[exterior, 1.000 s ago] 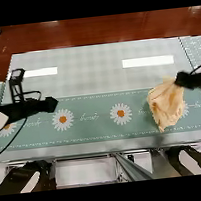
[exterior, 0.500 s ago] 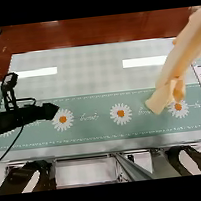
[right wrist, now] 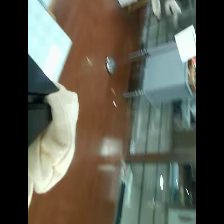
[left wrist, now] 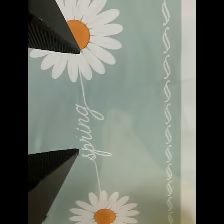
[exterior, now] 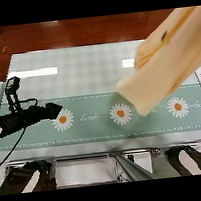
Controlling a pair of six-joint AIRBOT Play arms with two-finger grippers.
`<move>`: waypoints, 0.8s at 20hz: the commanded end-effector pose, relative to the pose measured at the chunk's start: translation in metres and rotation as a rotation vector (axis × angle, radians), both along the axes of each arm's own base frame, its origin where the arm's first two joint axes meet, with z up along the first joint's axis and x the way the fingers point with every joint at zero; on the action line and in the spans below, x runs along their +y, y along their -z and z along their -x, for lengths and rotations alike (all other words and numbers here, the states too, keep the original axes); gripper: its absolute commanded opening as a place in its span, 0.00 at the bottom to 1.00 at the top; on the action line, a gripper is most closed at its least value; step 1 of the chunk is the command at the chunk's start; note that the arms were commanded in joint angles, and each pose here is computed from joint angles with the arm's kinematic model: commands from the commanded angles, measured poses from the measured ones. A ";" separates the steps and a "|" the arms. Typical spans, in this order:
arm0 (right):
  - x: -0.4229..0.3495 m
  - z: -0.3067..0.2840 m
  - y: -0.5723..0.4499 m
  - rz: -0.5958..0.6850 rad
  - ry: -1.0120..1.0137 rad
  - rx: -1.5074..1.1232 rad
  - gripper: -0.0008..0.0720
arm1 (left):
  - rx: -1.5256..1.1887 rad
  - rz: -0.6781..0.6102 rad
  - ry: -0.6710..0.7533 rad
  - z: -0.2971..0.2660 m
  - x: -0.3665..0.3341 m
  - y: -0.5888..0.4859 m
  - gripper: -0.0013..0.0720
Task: Fold the shirts.
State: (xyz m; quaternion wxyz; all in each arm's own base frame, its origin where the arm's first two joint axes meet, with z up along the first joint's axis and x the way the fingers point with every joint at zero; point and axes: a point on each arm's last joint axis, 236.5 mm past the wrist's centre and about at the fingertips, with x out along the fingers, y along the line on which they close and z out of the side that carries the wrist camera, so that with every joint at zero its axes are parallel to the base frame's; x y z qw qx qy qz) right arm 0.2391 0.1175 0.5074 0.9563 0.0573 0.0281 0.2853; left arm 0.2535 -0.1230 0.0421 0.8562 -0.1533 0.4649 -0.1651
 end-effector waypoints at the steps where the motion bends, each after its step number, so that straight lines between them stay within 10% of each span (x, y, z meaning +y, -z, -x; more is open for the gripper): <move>1: 0.034 0.005 0.027 -0.023 -0.207 0.133 0.03 | -0.043 0.002 -0.025 -0.010 0.003 -0.005 0.97; 14: 0.269 -0.009 0.475 0.208 -0.471 1.196 0.04 | -0.039 0.004 -0.024 -0.010 0.003 -0.004 0.97; 15: 0.280 -0.005 0.486 0.189 -0.494 1.229 0.16 | -0.036 0.003 -0.024 -0.010 0.003 -0.003 0.97; 16: 0.286 -0.005 0.490 0.158 -0.517 1.255 0.57 | -0.028 0.002 -0.024 -0.010 0.003 -0.001 0.97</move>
